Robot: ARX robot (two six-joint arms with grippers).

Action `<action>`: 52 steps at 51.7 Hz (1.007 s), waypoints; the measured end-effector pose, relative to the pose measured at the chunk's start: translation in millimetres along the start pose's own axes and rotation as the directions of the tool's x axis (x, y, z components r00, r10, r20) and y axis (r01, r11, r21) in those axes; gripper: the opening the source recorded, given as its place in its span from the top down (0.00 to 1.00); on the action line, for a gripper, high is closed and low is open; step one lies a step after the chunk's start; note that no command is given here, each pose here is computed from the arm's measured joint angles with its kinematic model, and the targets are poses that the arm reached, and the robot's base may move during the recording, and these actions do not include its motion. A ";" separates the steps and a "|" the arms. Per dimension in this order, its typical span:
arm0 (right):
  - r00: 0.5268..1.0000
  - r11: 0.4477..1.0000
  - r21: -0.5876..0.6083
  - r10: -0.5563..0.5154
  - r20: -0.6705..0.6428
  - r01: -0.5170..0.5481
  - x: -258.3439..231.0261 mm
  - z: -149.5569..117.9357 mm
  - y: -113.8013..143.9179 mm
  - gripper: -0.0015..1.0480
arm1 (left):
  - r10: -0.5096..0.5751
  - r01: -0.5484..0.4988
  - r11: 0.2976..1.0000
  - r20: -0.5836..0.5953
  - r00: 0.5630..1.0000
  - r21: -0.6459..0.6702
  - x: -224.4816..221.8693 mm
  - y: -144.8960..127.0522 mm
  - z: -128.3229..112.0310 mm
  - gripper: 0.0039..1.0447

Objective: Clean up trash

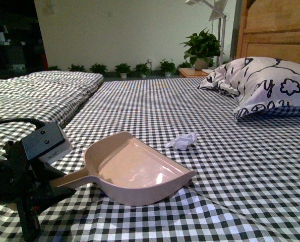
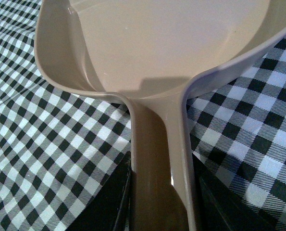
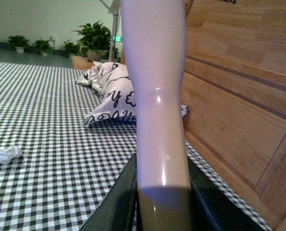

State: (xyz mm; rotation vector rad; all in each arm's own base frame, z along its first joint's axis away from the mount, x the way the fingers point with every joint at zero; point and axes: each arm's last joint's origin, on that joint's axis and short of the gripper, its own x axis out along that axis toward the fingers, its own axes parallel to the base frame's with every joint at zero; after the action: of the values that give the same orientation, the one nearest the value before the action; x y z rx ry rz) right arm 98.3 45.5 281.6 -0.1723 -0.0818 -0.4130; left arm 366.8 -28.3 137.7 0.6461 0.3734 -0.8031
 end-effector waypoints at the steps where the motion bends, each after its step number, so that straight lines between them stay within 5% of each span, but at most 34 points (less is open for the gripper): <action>1: 1.000 1.000 0.000 0.000 0.000 0.000 0.0 0.0 0.0 0.80 | -0.003 0.003 1.000 -0.003 1.000 -0.002 0.2 0.6 0.1 0.73; 44: 1.000 1.000 -0.001 0.000 -0.001 0.000 0.0 -0.1 0.1 0.80 | -0.032 0.032 0.999 -0.042 0.999 -0.011 0.5 6.9 4.5 0.73; 52: 0.949 0.992 -0.040 0.100 -0.299 -0.117 17.0 2.9 1.2 0.80 | -0.032 0.031 0.999 -0.043 0.999 -0.010 0.8 6.7 4.9 0.73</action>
State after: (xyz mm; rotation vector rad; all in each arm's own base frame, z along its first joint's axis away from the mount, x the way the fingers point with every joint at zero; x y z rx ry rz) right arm 114.1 40.4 286.1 -0.1686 0.2345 -0.3270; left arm 372.7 -28.4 143.6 0.6513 0.4271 -0.8181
